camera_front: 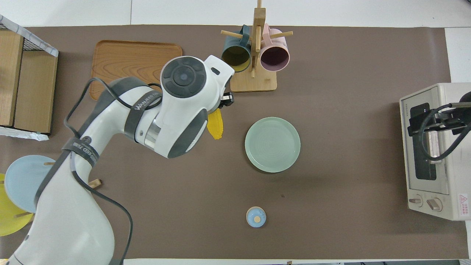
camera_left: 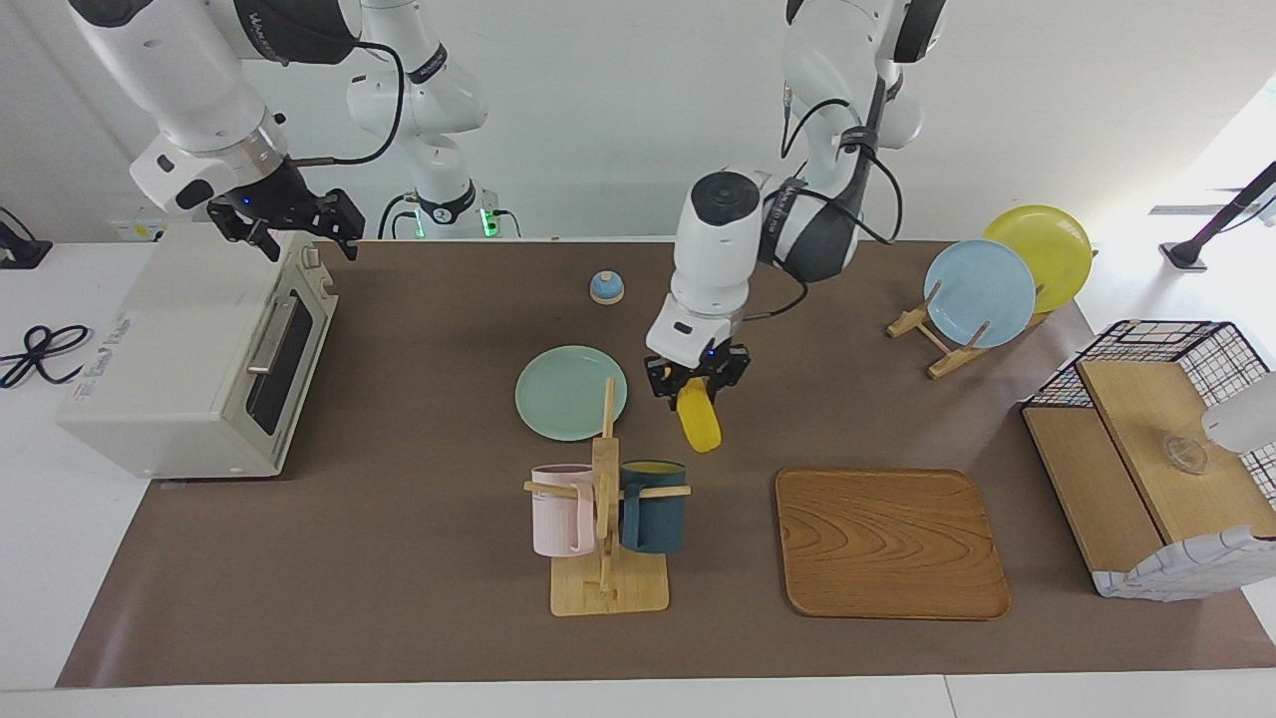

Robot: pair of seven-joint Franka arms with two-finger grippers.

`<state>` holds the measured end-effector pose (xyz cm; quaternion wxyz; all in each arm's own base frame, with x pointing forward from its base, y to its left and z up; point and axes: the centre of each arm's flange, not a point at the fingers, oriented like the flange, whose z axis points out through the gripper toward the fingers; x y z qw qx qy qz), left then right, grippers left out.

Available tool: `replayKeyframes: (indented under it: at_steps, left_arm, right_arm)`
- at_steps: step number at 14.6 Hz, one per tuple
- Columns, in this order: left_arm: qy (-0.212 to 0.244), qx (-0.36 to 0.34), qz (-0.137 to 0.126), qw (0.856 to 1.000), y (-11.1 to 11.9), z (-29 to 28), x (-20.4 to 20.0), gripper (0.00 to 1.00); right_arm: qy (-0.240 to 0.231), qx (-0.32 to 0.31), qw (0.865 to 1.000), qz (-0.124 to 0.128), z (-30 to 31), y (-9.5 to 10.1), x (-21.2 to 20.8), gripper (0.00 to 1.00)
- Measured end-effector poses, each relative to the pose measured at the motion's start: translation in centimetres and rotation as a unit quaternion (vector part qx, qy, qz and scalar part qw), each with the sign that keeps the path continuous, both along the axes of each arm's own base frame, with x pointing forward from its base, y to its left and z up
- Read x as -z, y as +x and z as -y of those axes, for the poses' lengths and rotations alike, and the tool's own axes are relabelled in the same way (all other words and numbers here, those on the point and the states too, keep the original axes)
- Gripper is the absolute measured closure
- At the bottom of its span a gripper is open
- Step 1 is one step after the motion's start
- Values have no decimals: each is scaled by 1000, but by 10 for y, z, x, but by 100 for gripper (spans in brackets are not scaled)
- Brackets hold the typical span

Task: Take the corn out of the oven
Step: 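Carry the corn to the wooden tray with the left gripper, then lower the corn onto the wooden tray and open the left gripper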

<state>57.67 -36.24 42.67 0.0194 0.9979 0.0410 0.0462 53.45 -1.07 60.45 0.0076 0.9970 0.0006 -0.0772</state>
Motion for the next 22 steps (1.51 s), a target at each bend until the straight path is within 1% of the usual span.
replayKeyframes:
  at_steps: [2, 3, 5, 8, 11, 15, 17, 19, 20, 21, 22]
  left_arm:
    - [-15, 14, -3, 1000, 33, -55, 4, 47]
    - [-24, 21, 0, 999, 48, -84, 6, 47]
    - [-24, 35, -2, 999, 73, -133, 25, 47]
    - [-20, 66, 5, 998, 106, -162, 72, 47]
    - [-18, 87, 20, 996, 134, -178, 102, 47]
    - [-19, 95, 39, 994, 160, -182, 109, 47]
    - [-19, 101, 42, 994, 164, -182, 112, 47]
    - [-18, 105, 43, 993, 165, -182, 112, 46]
    - [-18, 106, 46, 993, 166, -183, 109, 39]
    - [-18, 105, 49, 993, 168, -186, 104, 29]
    - [-18, 103, 50, 993, 169, -190, 95, 16]
  right_arm:
    - [0, 3, 1000, 0, 4, 4, 5, 0]
    - [0, 4, 1000, 0, 4, 4, 4, 0]
    - [0, 4, 1000, 2, 4, 4, 3, 0]
    - [0, 4, 1000, 4, 4, 3, 1, 0]
    - [0, 4, 1000, 7, 11, 3, -2, 0]
    - [0, 9, 1000, 17, 18, 0, -10, 0]
    - [-1, 9, 1000, 27, 19, 2, -12, 0]
    - [-1, 9, 1000, 27, 19, 2, -12, 0]
    - [-1, 9, 1000, 27, 19, 2, -11, 0]
    - [-1, 9, 1000, 27, 19, 2, -11, 0]
    - [-1, 10, 1000, 27, 20, 2, -11, 0]
